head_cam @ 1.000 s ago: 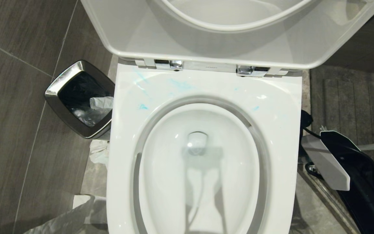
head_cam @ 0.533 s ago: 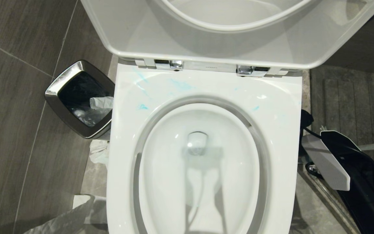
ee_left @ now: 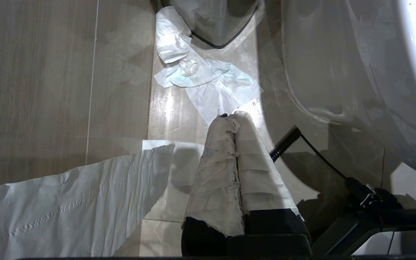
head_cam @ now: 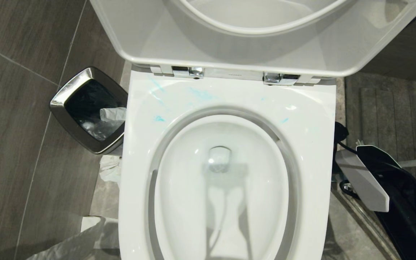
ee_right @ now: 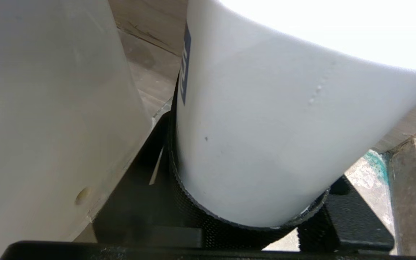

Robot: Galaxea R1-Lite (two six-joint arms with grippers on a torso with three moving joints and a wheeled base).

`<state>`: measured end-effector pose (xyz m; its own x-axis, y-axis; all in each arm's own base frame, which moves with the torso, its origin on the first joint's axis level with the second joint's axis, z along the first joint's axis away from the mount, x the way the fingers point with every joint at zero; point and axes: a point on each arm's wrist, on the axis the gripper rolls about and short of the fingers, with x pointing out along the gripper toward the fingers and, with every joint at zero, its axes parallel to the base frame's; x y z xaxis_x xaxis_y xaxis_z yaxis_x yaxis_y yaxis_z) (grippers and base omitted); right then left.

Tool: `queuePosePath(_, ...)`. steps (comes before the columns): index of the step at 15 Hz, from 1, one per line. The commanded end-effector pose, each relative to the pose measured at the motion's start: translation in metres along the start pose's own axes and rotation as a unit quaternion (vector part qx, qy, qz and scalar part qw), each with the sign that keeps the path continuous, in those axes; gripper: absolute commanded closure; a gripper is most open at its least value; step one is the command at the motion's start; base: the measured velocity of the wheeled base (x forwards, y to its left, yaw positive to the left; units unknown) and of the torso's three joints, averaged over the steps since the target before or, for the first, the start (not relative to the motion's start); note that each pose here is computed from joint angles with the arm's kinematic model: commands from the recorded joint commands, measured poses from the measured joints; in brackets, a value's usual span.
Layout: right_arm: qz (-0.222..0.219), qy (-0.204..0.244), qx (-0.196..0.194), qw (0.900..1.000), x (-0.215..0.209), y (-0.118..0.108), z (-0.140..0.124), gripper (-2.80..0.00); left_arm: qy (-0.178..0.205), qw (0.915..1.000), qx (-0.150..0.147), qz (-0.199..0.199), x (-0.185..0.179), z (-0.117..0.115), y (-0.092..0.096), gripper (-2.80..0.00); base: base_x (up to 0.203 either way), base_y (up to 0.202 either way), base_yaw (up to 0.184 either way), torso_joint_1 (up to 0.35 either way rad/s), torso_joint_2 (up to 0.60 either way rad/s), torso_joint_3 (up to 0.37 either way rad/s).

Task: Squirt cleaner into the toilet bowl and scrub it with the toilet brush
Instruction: Pour in the cleaning agent

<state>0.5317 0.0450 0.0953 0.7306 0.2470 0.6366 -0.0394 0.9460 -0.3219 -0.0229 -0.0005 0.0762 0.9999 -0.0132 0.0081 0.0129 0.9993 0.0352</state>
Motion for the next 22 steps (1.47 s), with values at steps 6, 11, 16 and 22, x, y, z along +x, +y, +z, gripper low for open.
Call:
queuePosePath(6,-0.006,-0.001,-0.004,1.000,-0.001,-0.002,-0.001,0.00,0.004,1.0000,0.000,0.000,0.001,-0.002,0.000,0.00,0.000,0.000,0.000,0.000,0.00,0.000)
queuePosePath(11,-0.024,0.004,-0.009,1.000,-0.002,-0.008,-0.002,0.00,0.004,1.0000,0.000,0.000,0.001,-0.002,0.000,0.00,0.000,0.000,0.000,0.000,0.00,0.000)
queuePosePath(16,-0.058,0.021,-0.010,0.998,-0.005,-0.011,-0.006,0.00,0.004,1.0000,0.000,0.000,0.001,-0.002,0.000,0.00,0.000,0.000,0.000,0.000,0.00,0.000)
queuePosePath(22,-0.097,-0.007,-0.013,0.995,0.014,-0.026,0.027,0.00,0.004,1.0000,0.000,0.000,0.001,-0.002,0.000,0.00,0.000,0.000,0.000,0.000,0.00,0.000)
